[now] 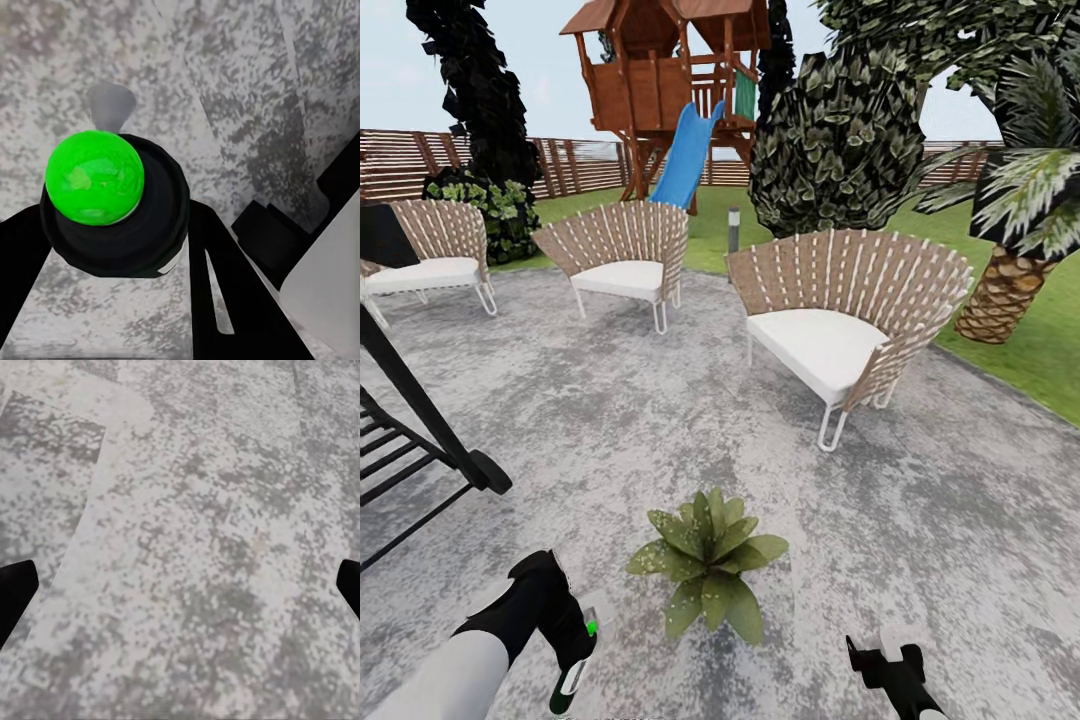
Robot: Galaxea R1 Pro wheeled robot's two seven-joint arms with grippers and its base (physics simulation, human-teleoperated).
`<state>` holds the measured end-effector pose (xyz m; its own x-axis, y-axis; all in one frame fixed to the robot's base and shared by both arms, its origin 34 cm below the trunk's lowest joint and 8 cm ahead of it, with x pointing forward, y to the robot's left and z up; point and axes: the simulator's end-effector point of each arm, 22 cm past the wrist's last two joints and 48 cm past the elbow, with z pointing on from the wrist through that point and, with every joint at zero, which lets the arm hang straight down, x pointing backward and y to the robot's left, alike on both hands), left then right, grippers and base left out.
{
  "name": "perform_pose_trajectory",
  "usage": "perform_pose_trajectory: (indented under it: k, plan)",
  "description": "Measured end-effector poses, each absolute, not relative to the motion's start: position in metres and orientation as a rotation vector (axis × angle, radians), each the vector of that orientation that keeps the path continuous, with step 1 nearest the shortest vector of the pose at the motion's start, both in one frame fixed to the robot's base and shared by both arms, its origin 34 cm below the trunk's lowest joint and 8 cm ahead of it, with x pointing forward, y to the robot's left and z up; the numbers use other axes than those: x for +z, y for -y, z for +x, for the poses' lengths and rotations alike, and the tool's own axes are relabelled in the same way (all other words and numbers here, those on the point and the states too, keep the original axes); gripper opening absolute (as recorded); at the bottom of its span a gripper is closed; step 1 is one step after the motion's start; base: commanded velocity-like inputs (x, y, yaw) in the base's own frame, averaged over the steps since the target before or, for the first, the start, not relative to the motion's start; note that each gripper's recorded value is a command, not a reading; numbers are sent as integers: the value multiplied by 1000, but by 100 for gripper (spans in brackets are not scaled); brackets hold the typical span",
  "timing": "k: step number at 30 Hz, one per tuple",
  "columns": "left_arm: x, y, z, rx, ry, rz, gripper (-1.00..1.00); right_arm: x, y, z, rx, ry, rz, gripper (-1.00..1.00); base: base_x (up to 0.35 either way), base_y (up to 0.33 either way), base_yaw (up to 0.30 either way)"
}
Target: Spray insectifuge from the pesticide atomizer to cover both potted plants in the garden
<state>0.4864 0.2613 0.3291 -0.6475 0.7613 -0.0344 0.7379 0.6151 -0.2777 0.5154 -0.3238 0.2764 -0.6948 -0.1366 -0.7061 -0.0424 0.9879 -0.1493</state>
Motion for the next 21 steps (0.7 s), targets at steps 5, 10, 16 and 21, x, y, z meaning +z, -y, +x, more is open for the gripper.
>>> perform_pose_trajectory:
  k: [5, 10, 16, 21]
  plan:
    - [329, -262, 487, 409, 2745, -1277, -100, 277, 324, 515, -155, -2336, -124, 100, 0, 0, 36]
    - [329, -263, 487, 407, 2745, -1276, -100, 277, 324, 515, -155, -2336, -124, 100, 0, 0, 1]
    - [329, -262, 487, 409, 2745, -1277, -100, 276, 324, 515, -154, -2337, -124, 100, -83, -122, 181]
    - [329, -261, 487, 410, 2745, -1278, -100, 276, 324, 515, -154, -2337, -124, 100, -102, -267, 276]
